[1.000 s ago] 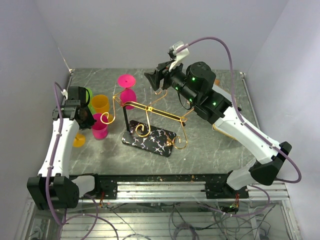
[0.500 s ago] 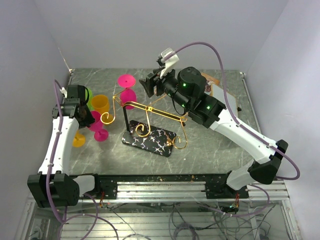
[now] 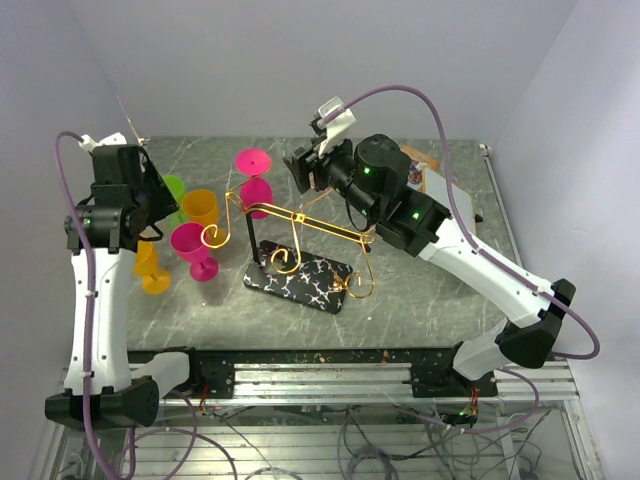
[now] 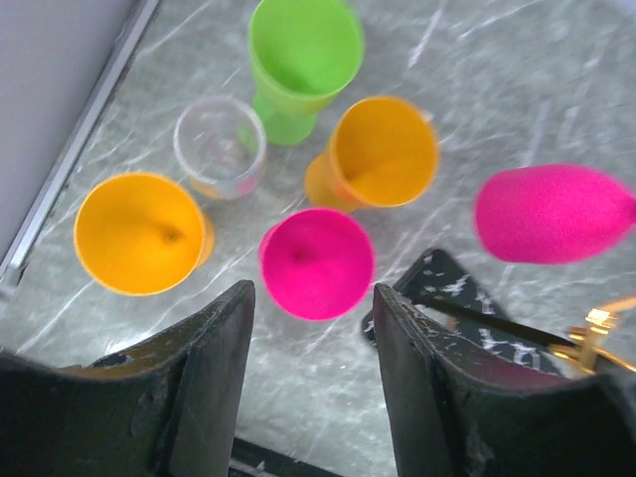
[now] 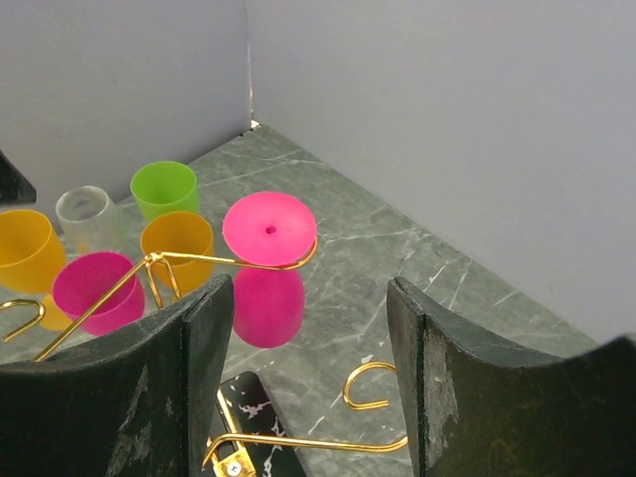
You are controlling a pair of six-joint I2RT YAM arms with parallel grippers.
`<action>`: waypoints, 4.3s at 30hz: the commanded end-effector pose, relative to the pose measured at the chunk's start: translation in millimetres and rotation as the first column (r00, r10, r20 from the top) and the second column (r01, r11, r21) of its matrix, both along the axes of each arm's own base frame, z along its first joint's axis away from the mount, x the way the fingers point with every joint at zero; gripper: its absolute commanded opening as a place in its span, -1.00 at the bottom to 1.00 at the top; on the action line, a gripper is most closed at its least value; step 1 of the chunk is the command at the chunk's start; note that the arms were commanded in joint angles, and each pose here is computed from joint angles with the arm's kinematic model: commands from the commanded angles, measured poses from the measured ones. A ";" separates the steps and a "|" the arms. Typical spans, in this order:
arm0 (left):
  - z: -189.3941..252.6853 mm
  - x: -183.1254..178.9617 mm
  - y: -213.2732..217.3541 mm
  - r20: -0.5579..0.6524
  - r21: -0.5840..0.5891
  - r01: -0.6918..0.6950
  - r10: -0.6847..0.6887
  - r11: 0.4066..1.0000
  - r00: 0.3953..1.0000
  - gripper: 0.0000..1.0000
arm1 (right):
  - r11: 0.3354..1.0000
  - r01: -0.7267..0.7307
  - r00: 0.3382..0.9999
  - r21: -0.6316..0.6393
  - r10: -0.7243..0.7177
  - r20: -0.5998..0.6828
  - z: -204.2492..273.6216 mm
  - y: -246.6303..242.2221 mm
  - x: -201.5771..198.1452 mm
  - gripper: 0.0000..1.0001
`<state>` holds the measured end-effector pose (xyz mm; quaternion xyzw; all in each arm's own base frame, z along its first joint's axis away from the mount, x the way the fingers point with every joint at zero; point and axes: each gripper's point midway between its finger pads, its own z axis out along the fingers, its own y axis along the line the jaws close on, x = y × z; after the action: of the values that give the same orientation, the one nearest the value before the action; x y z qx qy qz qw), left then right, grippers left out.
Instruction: Take the wine glass off the wine glass rack
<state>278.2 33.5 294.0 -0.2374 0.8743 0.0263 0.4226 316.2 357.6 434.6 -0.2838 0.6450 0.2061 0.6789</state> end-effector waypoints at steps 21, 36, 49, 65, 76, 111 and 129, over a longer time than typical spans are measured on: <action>79.4 109.0 -140.8 0.378 -0.424 0.567 -0.432 0.706 0.819 0.40 | 0.997 0.078 0.996 -0.006 -0.077 0.043 8.6 -29.4 -13.2 0.25; 21.8 121.0 -162.2 0.209 -0.426 0.500 -0.455 0.755 0.866 0.26 | 0.995 0.097 0.994 0.005 -0.097 0.056 11.2 -39.8 -15.9 0.25; 25.8 121.7 -172.3 0.248 -0.436 0.534 -0.474 0.724 0.845 0.33 | 0.995 0.099 0.994 -0.016 -0.099 0.046 0.8 -34.5 -11.7 0.25; 15.3 142.0 -193.7 0.240 -0.462 0.566 -0.519 0.682 0.821 0.48 | 0.994 0.104 0.994 -0.016 -0.103 0.046 1.2 -36.2 -12.2 0.25; 1.0 140.0 -189.4 0.189 -0.441 0.539 -0.513 0.717 0.837 0.47 | 0.994 0.106 0.993 -0.019 -0.105 0.049 0.7 -37.1 -12.2 0.25; -1.1 106.5 -171.2 0.144 -0.420 0.517 -0.508 0.745 0.849 -0.12 | 0.995 0.103 0.994 -0.011 -0.103 0.046 2.2 -40.2 -15.1 0.25; -4.1 87.5 -169.3 0.125 -0.427 0.517 -0.518 0.742 0.846 -0.53 | 0.995 0.102 0.994 -0.008 -0.101 0.038 0.7 -40.3 -15.9 0.24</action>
<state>379.1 -141.0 308.9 -0.0761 0.8711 -0.3066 0.3760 305.1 323.0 423.6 -0.2691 0.6551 0.1550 0.6888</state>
